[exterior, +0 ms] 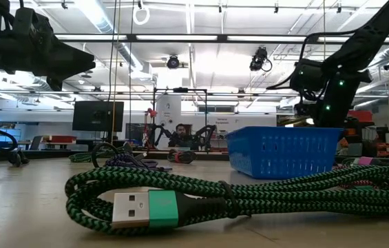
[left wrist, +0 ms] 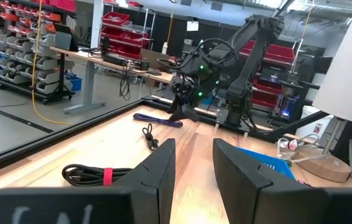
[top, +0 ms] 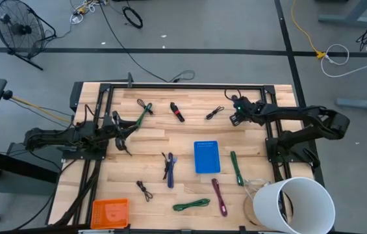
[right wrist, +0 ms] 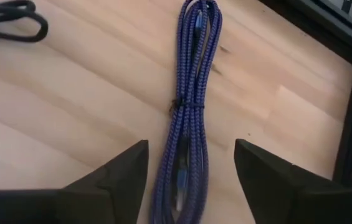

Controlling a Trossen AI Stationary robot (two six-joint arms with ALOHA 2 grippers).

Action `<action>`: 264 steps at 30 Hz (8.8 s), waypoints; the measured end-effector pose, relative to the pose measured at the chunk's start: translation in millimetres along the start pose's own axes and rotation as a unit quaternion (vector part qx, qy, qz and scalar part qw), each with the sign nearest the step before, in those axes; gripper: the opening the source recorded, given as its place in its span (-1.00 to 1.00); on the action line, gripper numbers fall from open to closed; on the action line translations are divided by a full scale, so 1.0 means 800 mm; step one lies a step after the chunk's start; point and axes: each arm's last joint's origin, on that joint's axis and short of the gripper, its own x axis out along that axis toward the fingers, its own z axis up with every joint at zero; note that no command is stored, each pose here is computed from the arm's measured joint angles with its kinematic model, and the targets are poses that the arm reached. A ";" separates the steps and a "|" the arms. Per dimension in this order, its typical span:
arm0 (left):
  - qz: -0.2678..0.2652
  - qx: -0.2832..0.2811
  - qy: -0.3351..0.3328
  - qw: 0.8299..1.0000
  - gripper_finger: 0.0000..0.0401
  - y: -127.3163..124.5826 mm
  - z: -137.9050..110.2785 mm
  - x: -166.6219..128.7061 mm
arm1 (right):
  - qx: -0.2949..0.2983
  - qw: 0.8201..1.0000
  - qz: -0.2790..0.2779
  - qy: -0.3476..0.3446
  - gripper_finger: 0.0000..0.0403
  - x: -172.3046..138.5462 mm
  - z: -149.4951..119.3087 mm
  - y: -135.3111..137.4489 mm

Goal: Pick & Place USB Port
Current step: Put the black and purple charger cable into the blue bin, then put the black charger cable into the orange bin

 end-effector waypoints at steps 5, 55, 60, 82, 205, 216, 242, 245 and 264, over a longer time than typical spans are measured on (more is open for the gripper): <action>0.000 0.000 0.000 1.000 -0.44 0.000 0.000 0.000 | 0.002 1.000 0.004 -0.002 0.23 0.010 0.001 0.006; 0.000 0.000 0.001 1.000 -0.44 0.000 0.000 0.000 | -0.102 0.923 0.355 -0.113 -0.92 -0.224 -0.045 0.137; 0.000 0.001 0.001 1.000 -0.44 0.000 0.000 0.000 | -0.102 0.909 0.382 -0.130 -0.92 -0.236 -0.089 0.180; 0.002 0.007 0.000 1.000 -0.44 0.000 0.000 0.000 | -0.044 0.916 0.358 -0.174 -0.92 -0.215 -0.103 0.222; 0.004 0.006 0.003 1.000 -0.44 0.000 -0.001 0.000 | -0.105 0.965 0.224 -0.084 0.14 -0.019 0.071 0.126; 0.004 0.007 0.002 1.000 -0.44 0.000 -0.001 0.000 | -0.270 0.938 0.169 -0.134 0.05 -0.022 0.068 0.131; 0.006 0.007 0.003 1.000 -0.44 0.001 -0.001 0.000 | -0.318 0.929 0.153 -0.110 0.07 0.012 0.057 0.143; 0.006 0.007 0.003 1.000 -0.44 0.001 -0.001 0.000 | -0.313 0.932 0.147 -0.113 0.07 0.016 0.060 0.141; 0.006 0.007 0.002 1.000 -0.44 0.001 -0.001 0.000 | -0.276 0.942 0.172 -0.085 -0.92 0.032 0.057 0.141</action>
